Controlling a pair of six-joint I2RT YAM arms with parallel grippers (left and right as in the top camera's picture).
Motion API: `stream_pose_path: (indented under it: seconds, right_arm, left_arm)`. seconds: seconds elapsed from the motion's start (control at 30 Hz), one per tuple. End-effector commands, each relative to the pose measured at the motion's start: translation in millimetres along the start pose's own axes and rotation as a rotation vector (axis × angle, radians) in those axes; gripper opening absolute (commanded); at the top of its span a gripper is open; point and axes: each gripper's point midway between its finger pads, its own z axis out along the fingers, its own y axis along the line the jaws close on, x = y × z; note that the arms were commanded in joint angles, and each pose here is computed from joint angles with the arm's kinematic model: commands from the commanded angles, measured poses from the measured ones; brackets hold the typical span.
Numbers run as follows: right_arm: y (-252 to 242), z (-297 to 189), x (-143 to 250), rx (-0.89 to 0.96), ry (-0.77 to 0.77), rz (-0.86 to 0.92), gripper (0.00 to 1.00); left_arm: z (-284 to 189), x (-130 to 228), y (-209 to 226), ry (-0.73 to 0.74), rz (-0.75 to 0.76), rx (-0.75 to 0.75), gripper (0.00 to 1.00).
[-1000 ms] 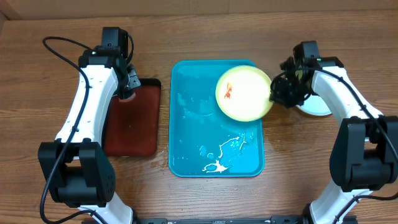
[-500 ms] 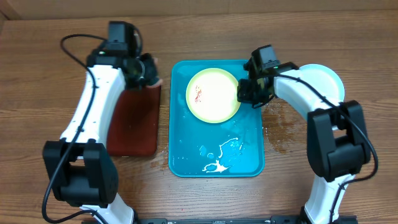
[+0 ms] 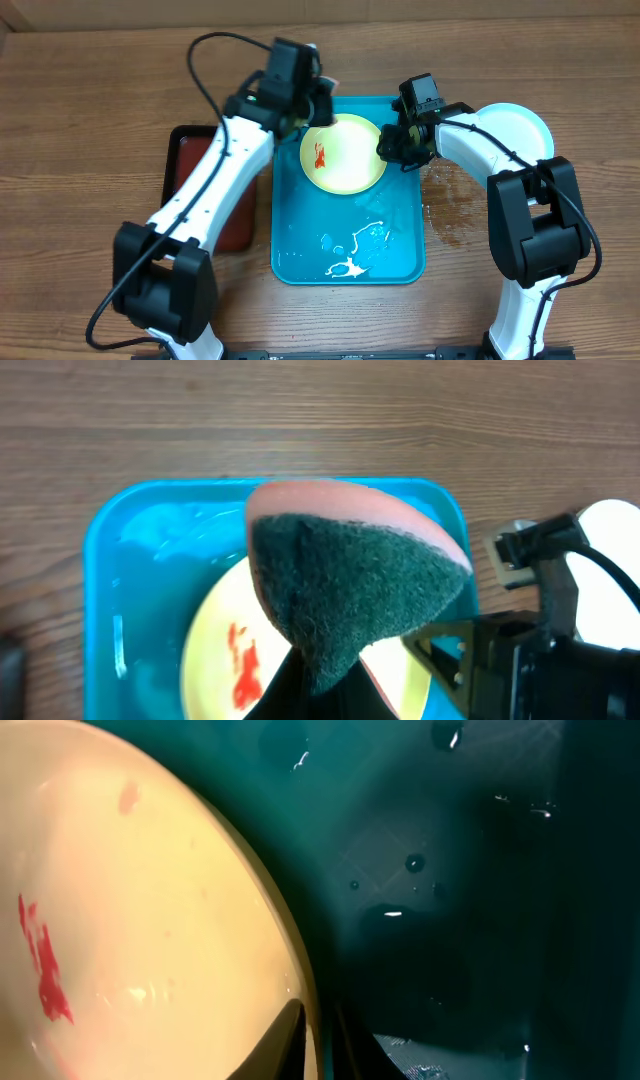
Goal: Clean dirty plates on tray and stack at the side
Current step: 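Carry the sponge with the left gripper onto the yellow plate and scrub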
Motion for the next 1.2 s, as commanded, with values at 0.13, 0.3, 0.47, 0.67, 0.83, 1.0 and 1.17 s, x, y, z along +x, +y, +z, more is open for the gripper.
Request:
stream_pose_path:
  seconds: [0.13,0.3,0.47,0.67,0.83,1.0,1.17]
  right_arm:
    - [3.1,0.3,-4.5,-0.012,-0.001,0.017,0.04]
    - [3.1,0.3,-4.5,-0.012,-0.001,0.017,0.04]
    - [4.4,0.3,-5.6,-0.018,-0.006,0.03,0.04]
    - [3.2,0.3,-3.4,-0.013,0.004,0.032,0.04]
    - [3.4,0.3,-3.9,-0.014,0.002,0.031,0.04]
    - [3.1,0.3,-2.8,-0.013,0.006,0.032,0.04]
    - [2.9,0.3,-2.5,-0.012,0.007,0.033,0.04]
  left_arm:
    - [72.8,47.6,12.7,0.111,0.038,-0.109,0.04]
    - [95.9,75.7,28.3,0.205,0.05,-0.147,0.04]
    - [112.8,102.2,44.6,0.293,0.113,-0.188,0.04]
    - [99.4,97.9,97.4,0.271,0.168,-0.489,0.04]
    - [70.2,62.9,111.3,0.173,0.203,-0.648,0.04]
    - [64.4,47.7,65.2,0.155,0.148,-0.412,0.04]
    - [77.8,54.9,19.4,0.19,0.047,-0.15,0.04]
